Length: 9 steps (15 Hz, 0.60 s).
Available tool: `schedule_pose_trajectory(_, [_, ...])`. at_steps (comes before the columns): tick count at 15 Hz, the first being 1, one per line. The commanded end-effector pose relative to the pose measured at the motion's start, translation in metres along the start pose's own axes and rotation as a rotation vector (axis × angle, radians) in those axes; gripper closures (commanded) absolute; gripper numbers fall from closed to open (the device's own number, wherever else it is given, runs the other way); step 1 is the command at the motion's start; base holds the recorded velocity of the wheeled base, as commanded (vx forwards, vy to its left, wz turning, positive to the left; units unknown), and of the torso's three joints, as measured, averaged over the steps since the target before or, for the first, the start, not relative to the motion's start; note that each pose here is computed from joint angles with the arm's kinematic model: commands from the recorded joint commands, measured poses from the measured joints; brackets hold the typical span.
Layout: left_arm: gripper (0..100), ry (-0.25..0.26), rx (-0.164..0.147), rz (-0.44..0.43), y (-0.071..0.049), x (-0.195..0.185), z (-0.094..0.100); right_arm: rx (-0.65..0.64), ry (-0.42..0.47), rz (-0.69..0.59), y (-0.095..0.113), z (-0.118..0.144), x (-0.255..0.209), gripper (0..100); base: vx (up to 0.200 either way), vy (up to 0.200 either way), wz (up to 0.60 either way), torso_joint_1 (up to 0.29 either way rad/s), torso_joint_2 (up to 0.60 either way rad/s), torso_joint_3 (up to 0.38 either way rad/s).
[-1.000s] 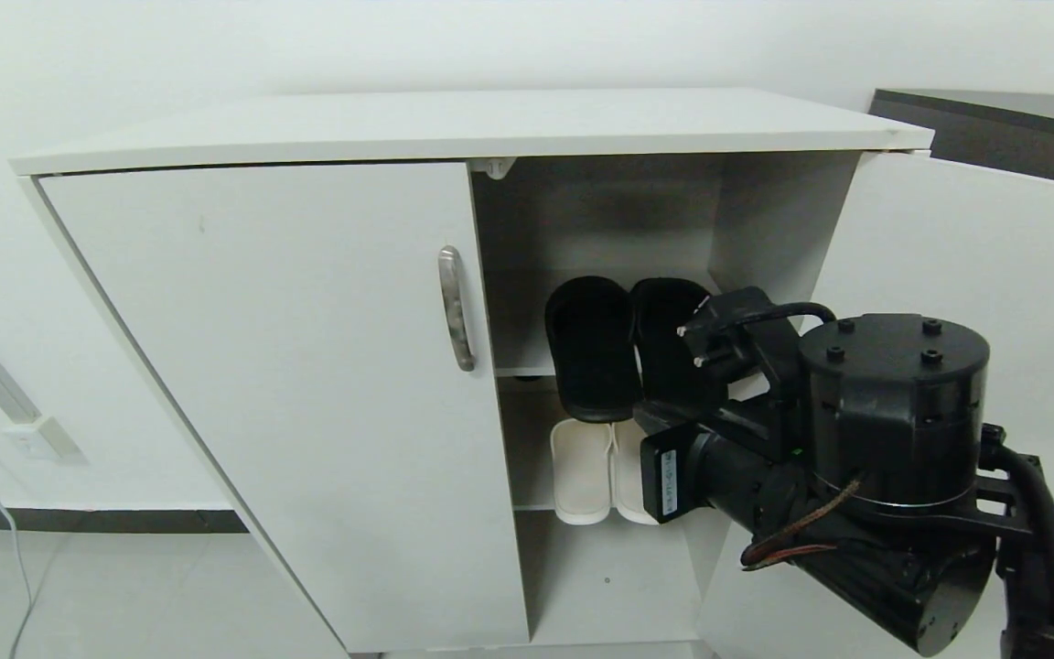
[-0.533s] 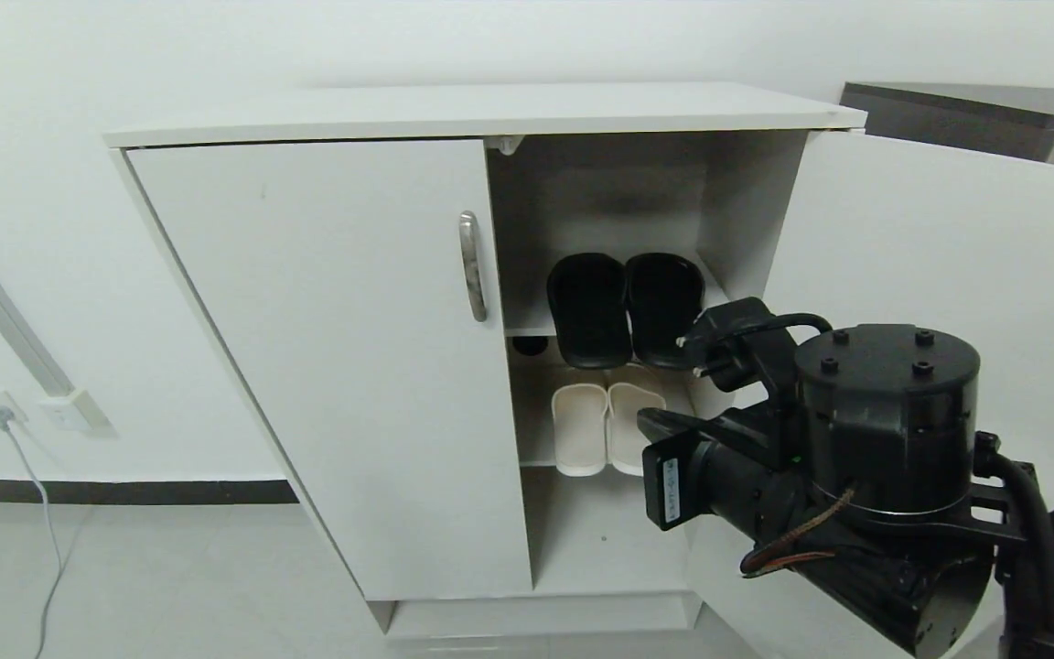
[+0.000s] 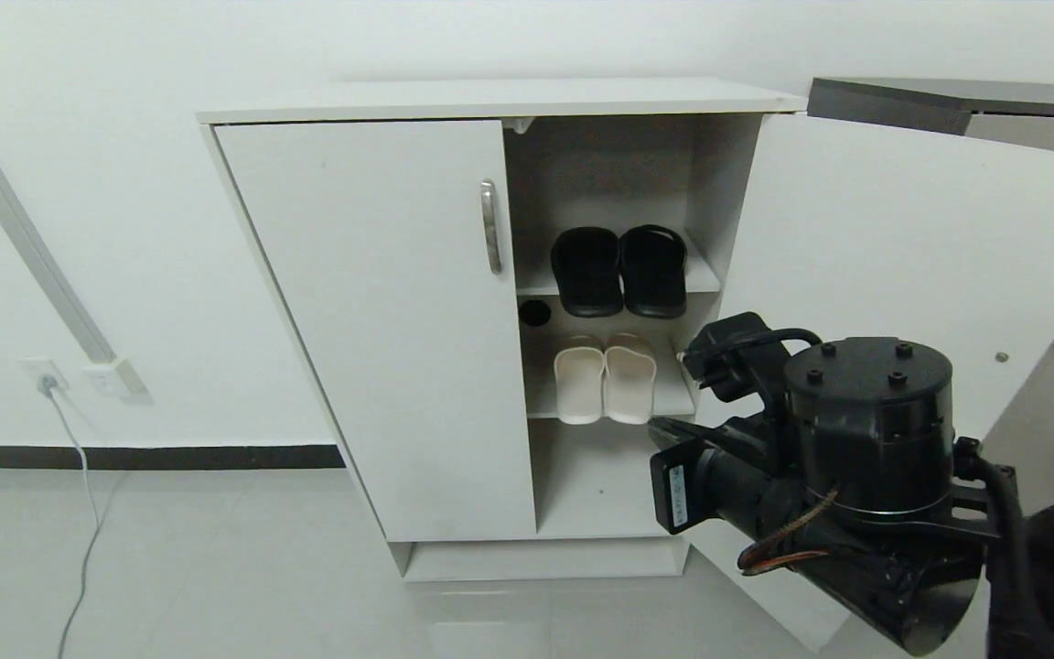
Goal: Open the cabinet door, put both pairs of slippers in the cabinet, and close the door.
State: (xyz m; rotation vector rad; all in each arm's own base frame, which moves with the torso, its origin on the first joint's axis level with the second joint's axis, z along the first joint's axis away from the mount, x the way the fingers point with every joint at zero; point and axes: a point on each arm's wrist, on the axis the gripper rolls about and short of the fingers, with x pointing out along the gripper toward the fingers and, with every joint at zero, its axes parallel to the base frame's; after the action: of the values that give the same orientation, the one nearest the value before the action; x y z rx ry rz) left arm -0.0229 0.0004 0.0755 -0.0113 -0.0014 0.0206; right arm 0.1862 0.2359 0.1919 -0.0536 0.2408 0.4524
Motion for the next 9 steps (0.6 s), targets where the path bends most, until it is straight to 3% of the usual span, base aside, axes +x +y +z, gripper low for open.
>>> schedule_pose_trajectory(1, [100,0.001,-0.001,0.001,0.0,0.0001,0.0,-0.006,0.008,-0.002,0.0005,-0.0025,0.002,100,0.0,0.0,0.0,0.0,0.0,0.0])
schedule_pose_trajectory(9, [100,0.0,0.005,-0.001,0.0,0.0001,0.0002,-0.02,0.041,-0.006,-0.0014,-0.0119,0.0054,100,0.0,0.0,0.0,0.0,0.0,0.0])
